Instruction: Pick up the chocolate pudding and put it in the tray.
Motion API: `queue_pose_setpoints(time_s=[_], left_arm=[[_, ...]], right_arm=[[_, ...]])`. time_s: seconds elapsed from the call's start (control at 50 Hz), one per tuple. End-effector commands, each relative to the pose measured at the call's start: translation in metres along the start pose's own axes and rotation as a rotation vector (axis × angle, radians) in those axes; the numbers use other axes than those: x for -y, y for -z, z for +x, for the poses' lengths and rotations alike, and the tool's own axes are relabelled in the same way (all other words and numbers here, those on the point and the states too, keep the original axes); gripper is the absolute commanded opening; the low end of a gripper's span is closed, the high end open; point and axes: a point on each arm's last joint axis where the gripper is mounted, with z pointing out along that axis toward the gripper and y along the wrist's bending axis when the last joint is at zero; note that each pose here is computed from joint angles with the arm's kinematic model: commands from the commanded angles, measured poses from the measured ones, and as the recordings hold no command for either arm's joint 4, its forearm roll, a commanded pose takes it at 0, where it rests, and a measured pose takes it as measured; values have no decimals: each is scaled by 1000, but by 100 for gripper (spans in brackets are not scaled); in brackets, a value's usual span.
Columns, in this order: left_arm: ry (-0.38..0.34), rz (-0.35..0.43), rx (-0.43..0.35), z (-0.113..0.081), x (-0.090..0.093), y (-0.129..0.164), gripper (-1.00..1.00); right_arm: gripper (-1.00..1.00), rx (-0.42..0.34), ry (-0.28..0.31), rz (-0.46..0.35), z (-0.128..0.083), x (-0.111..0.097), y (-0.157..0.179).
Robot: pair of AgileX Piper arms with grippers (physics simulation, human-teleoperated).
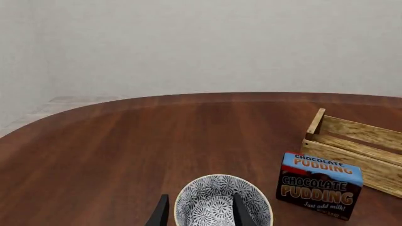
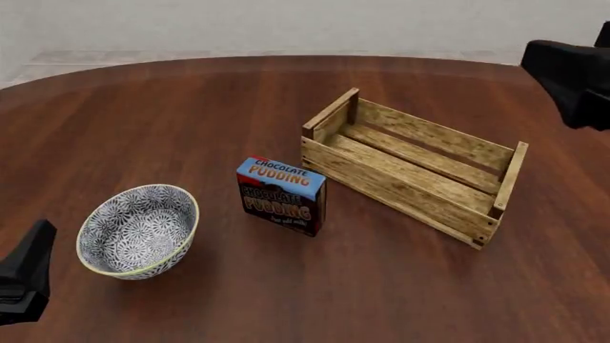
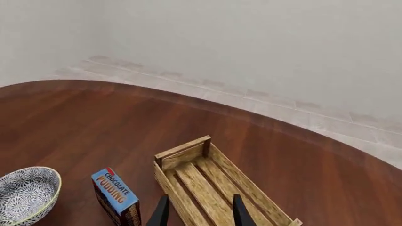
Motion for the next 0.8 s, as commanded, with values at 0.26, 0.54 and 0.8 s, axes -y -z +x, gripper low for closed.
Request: queue_pose_setpoints(time_s=[0.26, 0.54, 0.8], left_arm=[[0, 0, 0, 0, 0, 0, 100], [0, 0, 0, 0, 0, 0, 100], [0, 0, 0, 0, 0, 0, 100]], right_arm=[[100, -5, 36, -106, -17, -18, -50], [100, -31, 47, -174, -24, -34, -78], [100, -76, 25, -220, -28, -48, -102]])
